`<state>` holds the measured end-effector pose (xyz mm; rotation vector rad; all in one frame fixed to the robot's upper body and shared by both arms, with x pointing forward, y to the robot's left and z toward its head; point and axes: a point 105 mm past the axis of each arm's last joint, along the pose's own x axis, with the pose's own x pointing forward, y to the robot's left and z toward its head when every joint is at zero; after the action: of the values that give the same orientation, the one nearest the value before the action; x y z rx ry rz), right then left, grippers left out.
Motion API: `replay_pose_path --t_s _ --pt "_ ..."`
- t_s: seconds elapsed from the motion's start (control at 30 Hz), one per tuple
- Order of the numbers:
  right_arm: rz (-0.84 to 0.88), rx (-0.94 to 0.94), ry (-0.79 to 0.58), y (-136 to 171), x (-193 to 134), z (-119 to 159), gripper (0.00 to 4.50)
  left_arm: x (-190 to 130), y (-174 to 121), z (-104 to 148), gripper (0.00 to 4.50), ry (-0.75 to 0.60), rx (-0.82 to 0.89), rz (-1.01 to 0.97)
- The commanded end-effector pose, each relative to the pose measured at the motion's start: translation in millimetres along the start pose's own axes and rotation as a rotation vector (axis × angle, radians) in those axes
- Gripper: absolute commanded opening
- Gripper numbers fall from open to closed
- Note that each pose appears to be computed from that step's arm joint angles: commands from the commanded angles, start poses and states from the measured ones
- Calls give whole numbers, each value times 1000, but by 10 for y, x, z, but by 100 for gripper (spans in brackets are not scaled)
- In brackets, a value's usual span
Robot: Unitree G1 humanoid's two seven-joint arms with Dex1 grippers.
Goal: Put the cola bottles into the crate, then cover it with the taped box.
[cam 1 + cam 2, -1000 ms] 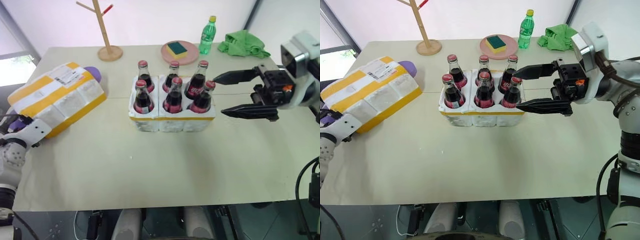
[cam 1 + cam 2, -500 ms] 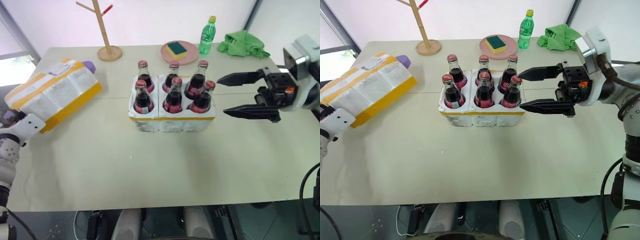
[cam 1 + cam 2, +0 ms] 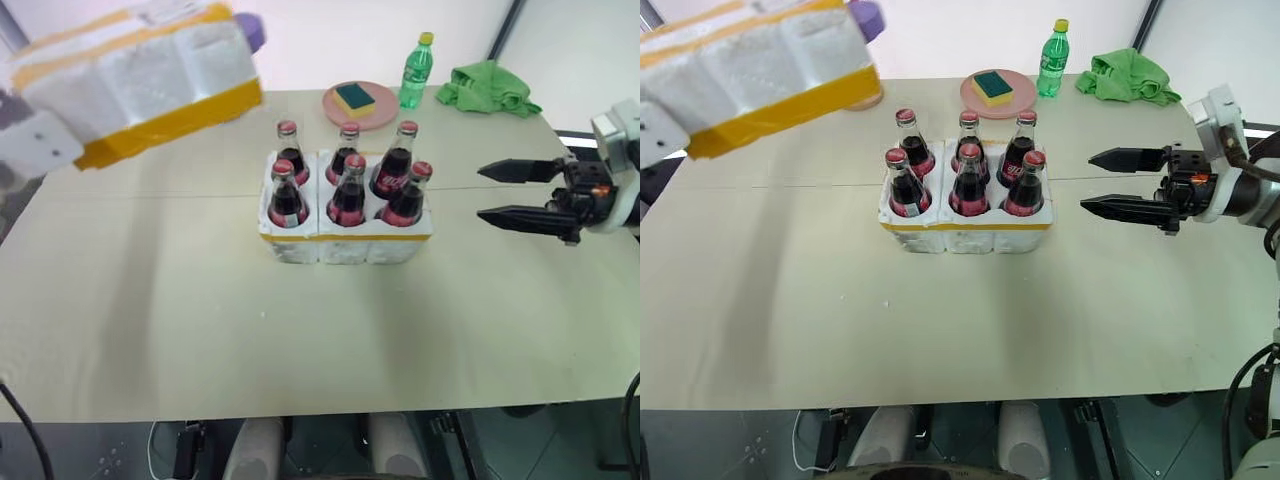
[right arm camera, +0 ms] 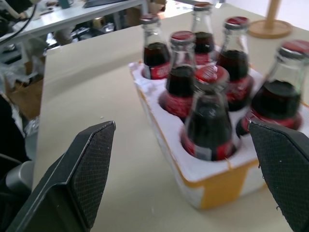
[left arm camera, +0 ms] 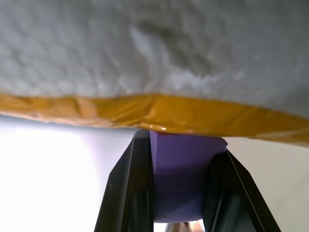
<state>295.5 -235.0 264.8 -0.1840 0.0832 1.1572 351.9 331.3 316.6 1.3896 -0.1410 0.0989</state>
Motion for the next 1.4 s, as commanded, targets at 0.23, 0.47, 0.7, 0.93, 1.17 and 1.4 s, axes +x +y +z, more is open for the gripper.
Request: replay_pose_path --t_s 0.23,0.47,0.7,0.93,1.17,1.4 --pt "-109 6 -9 -106 -219 -68 450 157 393 1130 60 -332 15 42" --pt "-111 19 -13 -100 -203 -135 450 98 26 1733 60 -512 44 -81" --pt "-98 25 -33 -88 -104 -167 450 33 -277 1850 60 -490 108 -139" --pt "-88 33 -54 -86 -40 -171 450 -63 -322 1901 60 -474 259 -103" --pt "-85 40 -69 -109 20 -186 450 -125 -629 1907 60 -447 186 -171" --pt "-79 43 -67 -122 46 -198 450 -174 -857 1825 60 -390 170 -240"
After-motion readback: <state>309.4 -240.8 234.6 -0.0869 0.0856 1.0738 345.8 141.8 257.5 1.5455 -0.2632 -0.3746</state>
